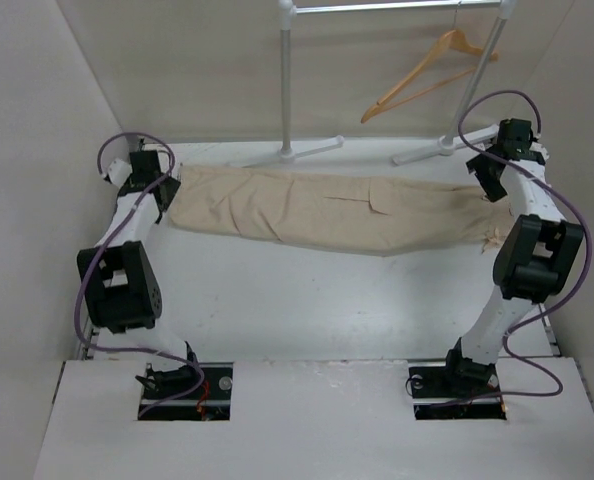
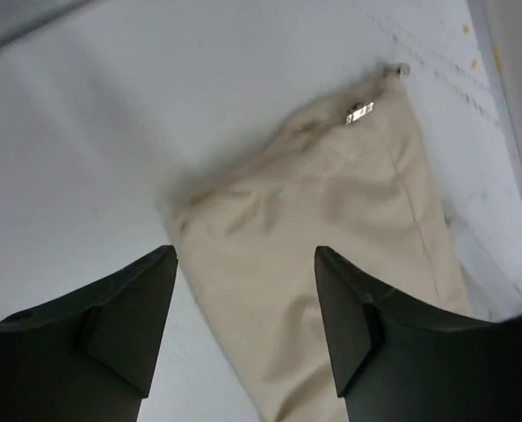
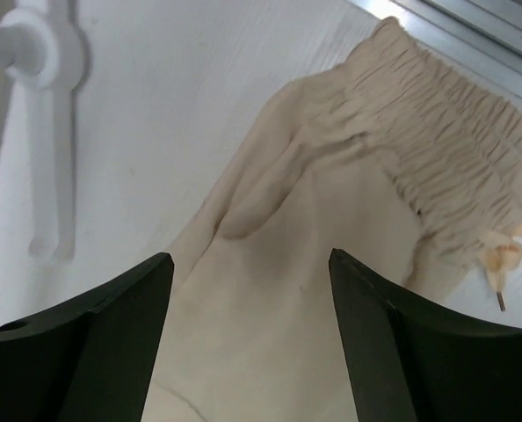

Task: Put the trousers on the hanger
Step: Fold the trousers at the center of the board.

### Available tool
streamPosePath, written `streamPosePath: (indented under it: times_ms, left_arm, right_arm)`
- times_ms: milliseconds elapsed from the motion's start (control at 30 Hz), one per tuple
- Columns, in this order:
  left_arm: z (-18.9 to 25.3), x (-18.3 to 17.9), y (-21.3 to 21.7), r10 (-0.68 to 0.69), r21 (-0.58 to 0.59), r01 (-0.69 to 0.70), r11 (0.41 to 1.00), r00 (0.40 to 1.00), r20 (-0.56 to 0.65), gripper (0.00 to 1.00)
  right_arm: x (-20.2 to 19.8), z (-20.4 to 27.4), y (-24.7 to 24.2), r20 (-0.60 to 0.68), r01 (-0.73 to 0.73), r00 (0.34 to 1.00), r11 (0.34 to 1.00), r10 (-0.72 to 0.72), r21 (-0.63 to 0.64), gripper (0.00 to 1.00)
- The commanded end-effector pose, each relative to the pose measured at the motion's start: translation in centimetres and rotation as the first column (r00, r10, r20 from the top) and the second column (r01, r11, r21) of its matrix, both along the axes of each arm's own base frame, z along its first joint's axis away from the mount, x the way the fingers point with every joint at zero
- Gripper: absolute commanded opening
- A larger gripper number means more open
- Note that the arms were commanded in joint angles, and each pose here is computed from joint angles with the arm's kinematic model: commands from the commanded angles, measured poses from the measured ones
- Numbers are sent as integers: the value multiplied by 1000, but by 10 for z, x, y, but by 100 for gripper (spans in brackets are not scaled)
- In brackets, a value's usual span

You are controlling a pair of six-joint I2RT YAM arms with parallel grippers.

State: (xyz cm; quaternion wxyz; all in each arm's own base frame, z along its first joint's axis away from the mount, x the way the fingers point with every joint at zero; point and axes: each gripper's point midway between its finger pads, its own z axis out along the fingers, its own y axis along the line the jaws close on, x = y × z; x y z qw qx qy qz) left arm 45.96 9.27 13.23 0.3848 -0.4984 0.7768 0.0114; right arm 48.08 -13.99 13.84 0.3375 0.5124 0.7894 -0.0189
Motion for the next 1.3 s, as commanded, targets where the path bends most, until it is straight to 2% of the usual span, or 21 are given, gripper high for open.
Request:
streamPosePath:
  times_ms: [0, 67, 167, 367, 433, 500, 633, 733, 833, 900, 1100, 1267]
  left_arm:
    - [-23, -17, -46, -53, -197, 82, 977, 987, 149, 64]
    - [-41, -27, -61, -60, -277, 105, 955, 984, 166, 65]
    - [-70, -32, -67, -28, -337, 72, 939, 991, 132, 65]
    - [-105, -17, -65, 1, -350, 30, 936, 996, 86, 64]
    - [-115, -12, -60, 27, -344, 2, 939, 997, 79, 61]
    - [-121, -6, -55, 51, -332, -19, 943, 995, 88, 51]
    - [-123, 2, -45, 80, -319, -44, 947, 992, 100, 15]
    - [-116, -6, -26, 125, -302, -92, 949, 988, 92, 6]
    - [-111, -22, -8, 155, -286, -128, 949, 985, 72, 4]
    - [-111, -32, 0, 164, -278, -142, 950, 985, 58, 4]
    - [-113, -54, 10, 181, -280, -163, 946, 983, 38, 4]
    - [-114, -60, 10, 181, -279, -166, 946, 983, 32, 4]
  right_arm:
    - [5, 72, 27, 213, -84, 972, 993, 99, -80, 76]
    - [-3, 80, 47, 245, -112, 960, 989, 132, -94, 75]
    - [-13, 85, 74, 268, -158, 948, 984, 175, -86, 73]
    - [-37, 94, 96, 319, -187, 925, 978, 206, -90, 74]
    - [-48, 91, 97, 324, -184, 924, 979, 203, -90, 74]
    - [-58, 82, 97, 312, -182, 929, 980, 199, -84, 74]
    - [-78, 58, 73, 273, -119, 953, 991, 130, -54, 75]
    - [-91, 37, 32, 232, -12, 973, 1000, 17, -23, 77]
    - [-97, 17, -5, 201, 74, 976, 997, -80, 37, 80]
    - [-92, 4, -12, 183, 76, 979, 993, -91, 85, 82]
    - [-86, -37, -11, 116, 74, 989, 984, -94, 164, 82]
    - [-65, -58, 1, 123, 26, 991, 970, -57, 240, 83]
